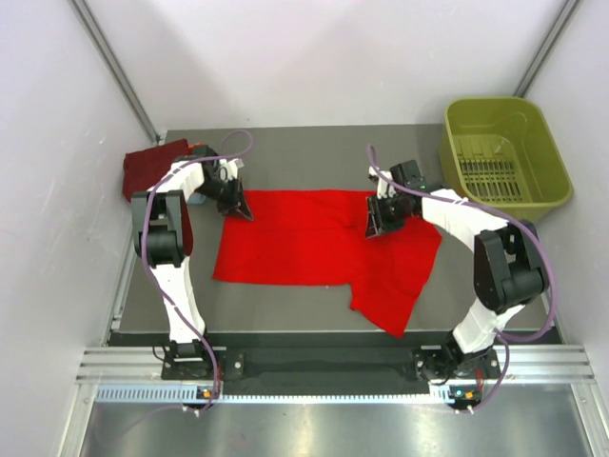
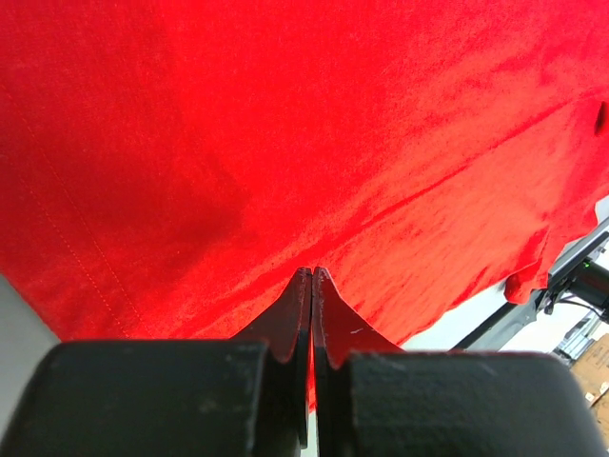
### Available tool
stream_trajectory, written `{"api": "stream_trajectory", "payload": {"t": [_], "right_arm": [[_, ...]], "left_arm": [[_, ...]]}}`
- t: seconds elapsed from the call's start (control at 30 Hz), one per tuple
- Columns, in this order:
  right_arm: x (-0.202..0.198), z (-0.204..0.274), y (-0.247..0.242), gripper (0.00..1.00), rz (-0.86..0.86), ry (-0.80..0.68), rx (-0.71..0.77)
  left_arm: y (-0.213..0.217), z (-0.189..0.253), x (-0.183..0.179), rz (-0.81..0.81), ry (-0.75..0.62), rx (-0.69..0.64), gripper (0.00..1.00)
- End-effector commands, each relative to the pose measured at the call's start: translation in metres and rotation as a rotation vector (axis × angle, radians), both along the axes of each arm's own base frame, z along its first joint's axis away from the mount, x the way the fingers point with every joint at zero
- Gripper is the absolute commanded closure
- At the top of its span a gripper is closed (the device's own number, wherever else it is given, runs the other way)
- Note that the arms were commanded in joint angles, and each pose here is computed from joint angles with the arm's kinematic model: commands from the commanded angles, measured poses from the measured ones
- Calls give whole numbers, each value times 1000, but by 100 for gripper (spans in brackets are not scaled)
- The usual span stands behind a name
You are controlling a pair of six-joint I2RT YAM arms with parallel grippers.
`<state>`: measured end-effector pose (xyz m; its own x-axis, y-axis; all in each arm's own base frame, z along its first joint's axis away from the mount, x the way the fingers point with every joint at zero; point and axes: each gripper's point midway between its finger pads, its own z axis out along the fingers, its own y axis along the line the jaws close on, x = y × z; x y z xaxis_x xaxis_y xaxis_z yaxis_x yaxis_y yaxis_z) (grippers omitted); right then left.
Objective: Fold and stack the t-shirts
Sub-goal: Fold the tshirt
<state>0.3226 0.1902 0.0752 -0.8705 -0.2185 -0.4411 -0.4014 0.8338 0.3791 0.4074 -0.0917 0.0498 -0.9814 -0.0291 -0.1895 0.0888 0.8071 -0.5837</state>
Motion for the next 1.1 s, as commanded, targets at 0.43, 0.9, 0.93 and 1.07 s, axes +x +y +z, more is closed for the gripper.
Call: {"api": "stream_trajectory", "payload": {"t": [0.43, 0.9, 0.93, 1.07], "right_arm": [[91, 39, -117, 45, -282, -217, -144], [133, 11, -132, 47, -318, -208, -109], [135, 6, -132, 48, -318, -200, -107], [146, 8, -129, 57, -311, -214, -83]], "left_arm": [[-3, 5, 7, -6, -23, -19, 100], [2, 3, 0, -5, -18, 20, 100], [2, 3, 0, -7, -17, 22, 100], [2, 2, -2, -7, -14, 26, 100]]}}
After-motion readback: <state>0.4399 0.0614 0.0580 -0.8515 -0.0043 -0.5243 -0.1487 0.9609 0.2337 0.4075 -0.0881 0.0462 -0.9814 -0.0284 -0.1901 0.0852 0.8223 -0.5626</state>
